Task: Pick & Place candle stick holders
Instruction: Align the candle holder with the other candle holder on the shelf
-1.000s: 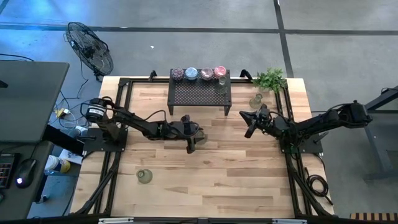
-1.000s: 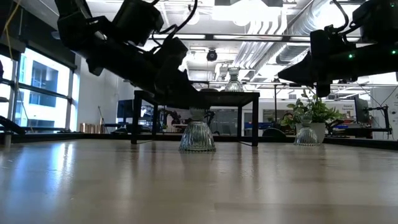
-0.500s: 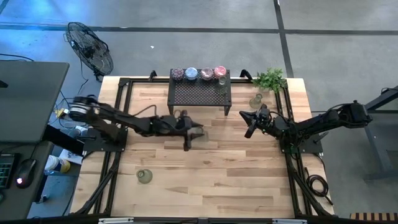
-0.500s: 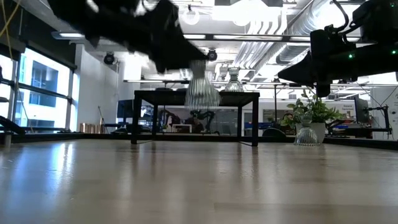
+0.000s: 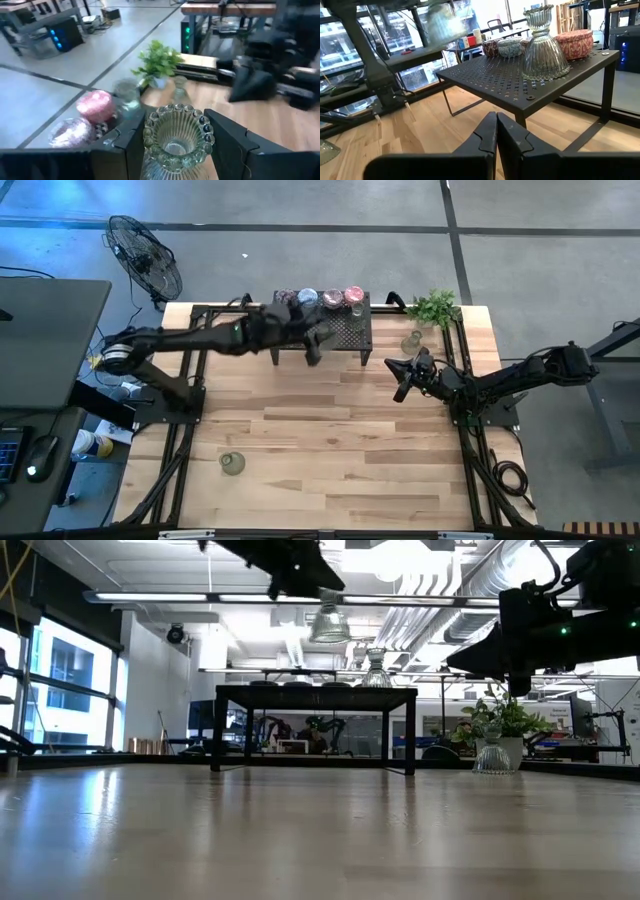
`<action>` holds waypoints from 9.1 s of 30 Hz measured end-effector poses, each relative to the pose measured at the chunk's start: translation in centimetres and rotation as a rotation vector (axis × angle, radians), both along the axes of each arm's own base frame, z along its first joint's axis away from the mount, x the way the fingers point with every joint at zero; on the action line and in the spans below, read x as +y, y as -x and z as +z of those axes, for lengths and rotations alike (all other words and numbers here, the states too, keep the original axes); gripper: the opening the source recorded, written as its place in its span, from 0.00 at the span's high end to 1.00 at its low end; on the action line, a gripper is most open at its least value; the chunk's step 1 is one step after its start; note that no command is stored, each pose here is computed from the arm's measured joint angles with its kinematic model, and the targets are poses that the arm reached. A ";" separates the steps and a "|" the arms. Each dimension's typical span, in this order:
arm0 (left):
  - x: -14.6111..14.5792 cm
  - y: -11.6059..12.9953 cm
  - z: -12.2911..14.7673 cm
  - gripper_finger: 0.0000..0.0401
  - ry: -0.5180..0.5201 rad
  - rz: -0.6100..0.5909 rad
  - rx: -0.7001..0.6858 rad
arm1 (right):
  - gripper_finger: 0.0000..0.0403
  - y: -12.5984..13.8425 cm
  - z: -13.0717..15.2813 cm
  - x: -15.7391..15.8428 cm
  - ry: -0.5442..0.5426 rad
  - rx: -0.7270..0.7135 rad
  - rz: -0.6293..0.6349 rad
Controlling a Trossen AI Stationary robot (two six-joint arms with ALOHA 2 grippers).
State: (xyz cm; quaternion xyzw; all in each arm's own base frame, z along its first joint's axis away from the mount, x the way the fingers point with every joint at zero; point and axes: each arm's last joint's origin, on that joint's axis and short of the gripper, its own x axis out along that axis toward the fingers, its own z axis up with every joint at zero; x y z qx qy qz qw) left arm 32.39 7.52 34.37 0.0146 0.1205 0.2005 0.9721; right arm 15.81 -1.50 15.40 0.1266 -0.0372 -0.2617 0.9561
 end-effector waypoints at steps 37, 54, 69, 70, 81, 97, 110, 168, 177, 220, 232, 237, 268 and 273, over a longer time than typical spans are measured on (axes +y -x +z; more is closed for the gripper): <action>9.2 -3.1 -5.2 0.57 0.044 0.122 0.035 | 1.00 0.0 -0.1 0.0 0.000 0.009 0.010; 9.3 -3.0 -5.1 0.56 0.024 0.136 0.029 | 1.00 0.0 -0.1 0.0 0.000 0.009 0.010; 9.3 -3.2 -5.3 0.56 0.027 0.132 0.026 | 1.00 0.0 -0.1 0.0 0.000 0.008 0.010; 9.4 -3.3 -5.3 0.56 0.027 0.130 0.022 | 1.00 0.0 -0.1 0.0 0.000 0.008 0.010; 9.8 -3.2 -5.7 0.56 0.051 0.136 0.027 | 1.00 0.0 -0.1 0.0 0.000 0.007 0.015; 10.0 -3.7 -6.4 0.56 0.057 0.130 0.024 | 1.00 0.0 -0.1 0.0 0.001 0.007 0.020; 10.0 -3.8 -6.3 0.56 0.053 0.115 0.006 | 1.00 0.0 -0.1 0.1 0.000 0.007 0.020; -19.8 11.8 -2.1 0.99 0.391 -0.080 0.895 | 1.00 -0.1 0.0 0.1 0.040 0.024 0.050; -22.3 13.8 -2.7 0.89 0.591 0.095 0.911 | 1.00 -0.1 0.0 0.1 0.040 0.017 0.050; -25.8 14.2 -11.1 0.59 0.633 0.099 1.075 | 1.00 -0.1 0.1 0.2 0.054 0.021 0.065; -18.9 8.9 -4.2 0.59 0.459 0.045 1.031 | 1.00 -0.1 0.1 0.2 0.054 0.022 0.068; -14.2 7.1 0.0 0.58 0.406 0.032 0.968 | 1.00 -0.1 0.0 0.2 0.054 0.025 0.068; 9.6 -2.2 1.5 0.59 0.278 0.209 0.925 | 1.00 -0.1 -0.1 0.2 0.049 0.042 0.069; 10.2 -2.5 1.1 0.59 0.266 0.213 0.929 | 1.00 -0.1 -0.2 0.2 0.047 0.041 0.069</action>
